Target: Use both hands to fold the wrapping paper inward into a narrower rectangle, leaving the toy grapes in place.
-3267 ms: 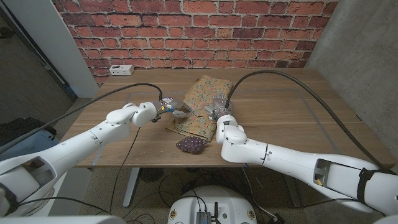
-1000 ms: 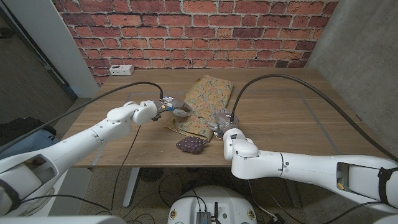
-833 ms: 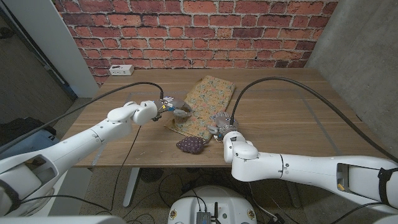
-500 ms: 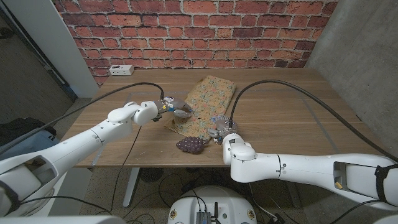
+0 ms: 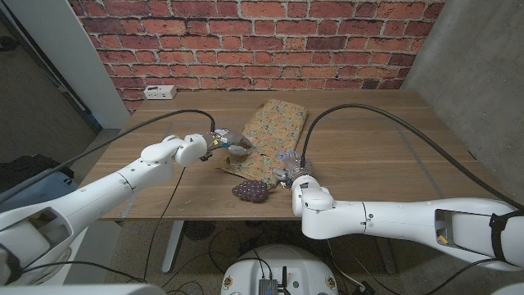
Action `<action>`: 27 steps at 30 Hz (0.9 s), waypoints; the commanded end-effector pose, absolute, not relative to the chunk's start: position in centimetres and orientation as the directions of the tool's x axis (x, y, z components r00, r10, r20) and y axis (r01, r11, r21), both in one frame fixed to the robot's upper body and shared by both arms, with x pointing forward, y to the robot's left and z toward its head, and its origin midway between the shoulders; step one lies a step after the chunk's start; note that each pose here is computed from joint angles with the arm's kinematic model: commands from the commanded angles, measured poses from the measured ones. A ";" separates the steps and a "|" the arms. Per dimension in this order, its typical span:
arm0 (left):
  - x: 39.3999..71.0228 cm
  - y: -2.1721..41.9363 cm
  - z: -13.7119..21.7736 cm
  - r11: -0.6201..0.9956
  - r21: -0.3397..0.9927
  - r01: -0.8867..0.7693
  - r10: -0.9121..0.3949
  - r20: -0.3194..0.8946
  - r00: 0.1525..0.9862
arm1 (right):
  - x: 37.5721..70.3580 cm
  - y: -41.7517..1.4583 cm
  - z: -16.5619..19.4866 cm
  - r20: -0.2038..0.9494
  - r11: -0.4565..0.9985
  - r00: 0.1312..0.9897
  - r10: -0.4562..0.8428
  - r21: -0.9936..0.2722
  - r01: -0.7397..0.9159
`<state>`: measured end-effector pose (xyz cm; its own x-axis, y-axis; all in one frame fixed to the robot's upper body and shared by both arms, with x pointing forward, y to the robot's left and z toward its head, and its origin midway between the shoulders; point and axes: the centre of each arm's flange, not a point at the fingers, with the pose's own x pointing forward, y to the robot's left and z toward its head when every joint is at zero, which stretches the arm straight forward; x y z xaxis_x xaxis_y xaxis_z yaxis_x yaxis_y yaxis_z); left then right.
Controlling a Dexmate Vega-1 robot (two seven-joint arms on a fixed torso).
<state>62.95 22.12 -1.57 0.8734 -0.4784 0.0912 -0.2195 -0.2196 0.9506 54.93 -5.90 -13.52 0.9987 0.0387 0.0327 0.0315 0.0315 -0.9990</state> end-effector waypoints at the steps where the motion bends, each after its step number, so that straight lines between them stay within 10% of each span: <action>1: 60.4 23.5 -0.8 -0.034 0.880 -0.474 -0.491 0.399 0.775 | 54.8 -6.2 -13.4 0.046 0.038 0.999 0.017 -0.998 0.045; 14: 57.4 26.4 -1.7 0.418 0.564 -0.712 -0.392 0.819 0.419 | 54.2 -6.4 -12.4 0.102 0.040 0.994 0.034 -0.994 0.101; 27: 56.7 26.7 -2.3 0.461 0.550 -0.697 -0.375 0.832 0.408 | 52.5 -7.4 -9.4 0.302 0.283 0.947 0.112 -0.923 0.261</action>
<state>58.54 25.40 -2.47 0.5342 -0.4655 0.7057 -0.6317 0.3350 0.6991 53.69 -6.69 -11.82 0.9882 0.0608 0.1402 0.1328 0.1124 -0.9847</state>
